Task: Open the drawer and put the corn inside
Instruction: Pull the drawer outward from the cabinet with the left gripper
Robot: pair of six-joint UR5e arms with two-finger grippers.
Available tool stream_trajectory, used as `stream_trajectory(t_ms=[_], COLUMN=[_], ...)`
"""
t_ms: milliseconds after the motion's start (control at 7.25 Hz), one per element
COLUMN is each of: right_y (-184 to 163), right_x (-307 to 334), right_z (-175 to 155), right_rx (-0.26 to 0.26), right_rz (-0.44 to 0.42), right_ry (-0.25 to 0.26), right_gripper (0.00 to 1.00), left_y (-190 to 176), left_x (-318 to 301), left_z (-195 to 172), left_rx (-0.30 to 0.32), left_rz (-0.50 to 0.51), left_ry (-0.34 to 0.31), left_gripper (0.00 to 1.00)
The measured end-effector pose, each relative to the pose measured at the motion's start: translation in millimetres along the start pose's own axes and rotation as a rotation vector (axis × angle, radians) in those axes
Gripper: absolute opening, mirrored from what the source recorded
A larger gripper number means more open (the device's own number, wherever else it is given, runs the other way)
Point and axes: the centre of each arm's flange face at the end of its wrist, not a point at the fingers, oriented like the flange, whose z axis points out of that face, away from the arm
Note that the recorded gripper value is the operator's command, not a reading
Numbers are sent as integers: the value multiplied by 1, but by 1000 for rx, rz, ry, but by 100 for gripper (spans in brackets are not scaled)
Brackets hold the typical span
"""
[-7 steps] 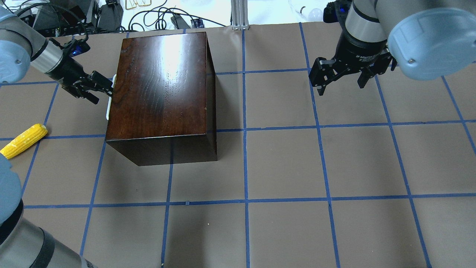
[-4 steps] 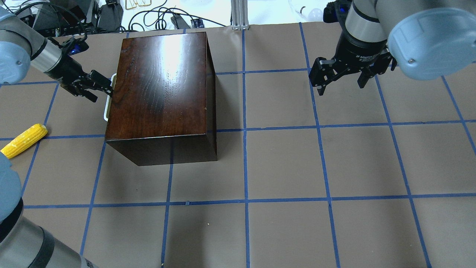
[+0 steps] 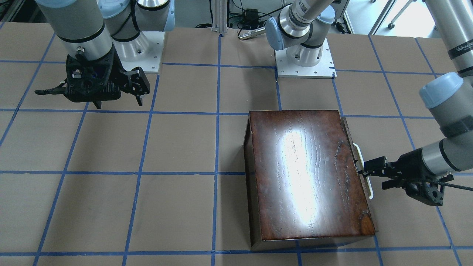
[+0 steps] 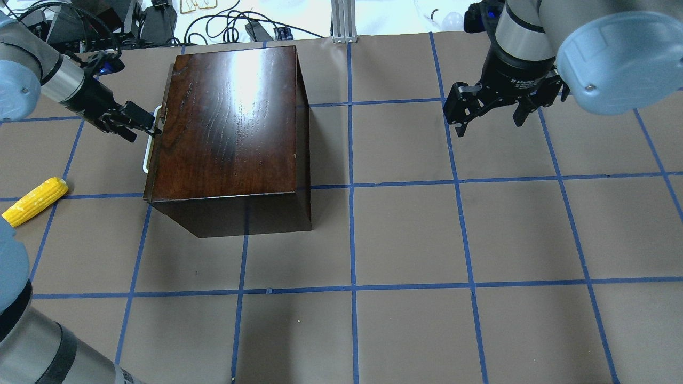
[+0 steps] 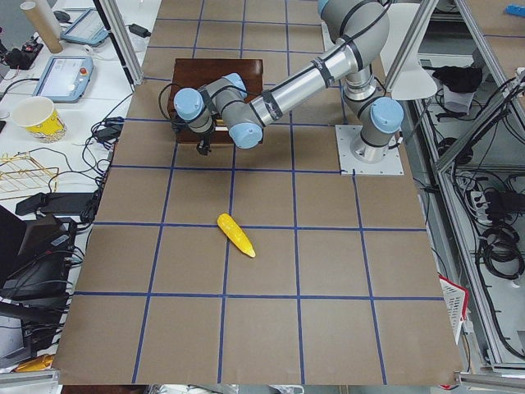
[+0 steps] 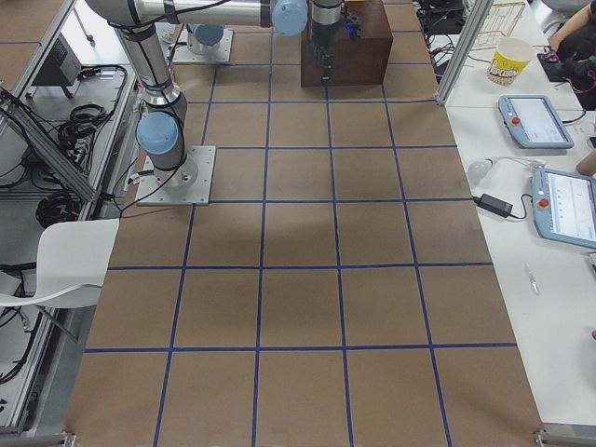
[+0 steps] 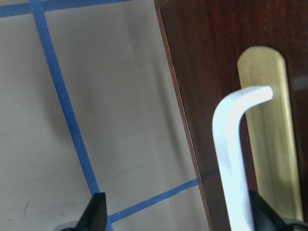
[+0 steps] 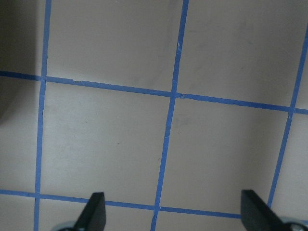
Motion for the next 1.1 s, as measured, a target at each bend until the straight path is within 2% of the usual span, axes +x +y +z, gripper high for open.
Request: stream_trajectory(t_ms=[1103], right_y=[0], right_x=[1], right_z=[0], right_rx=[1], right_rz=[2], right_ry=[0], right_gripper=[100], left_y=[6], left_x=[-19], left_z=[-8], left_rx=[-5], left_rz=[12], left_ry=[-24], left_gripper=[100])
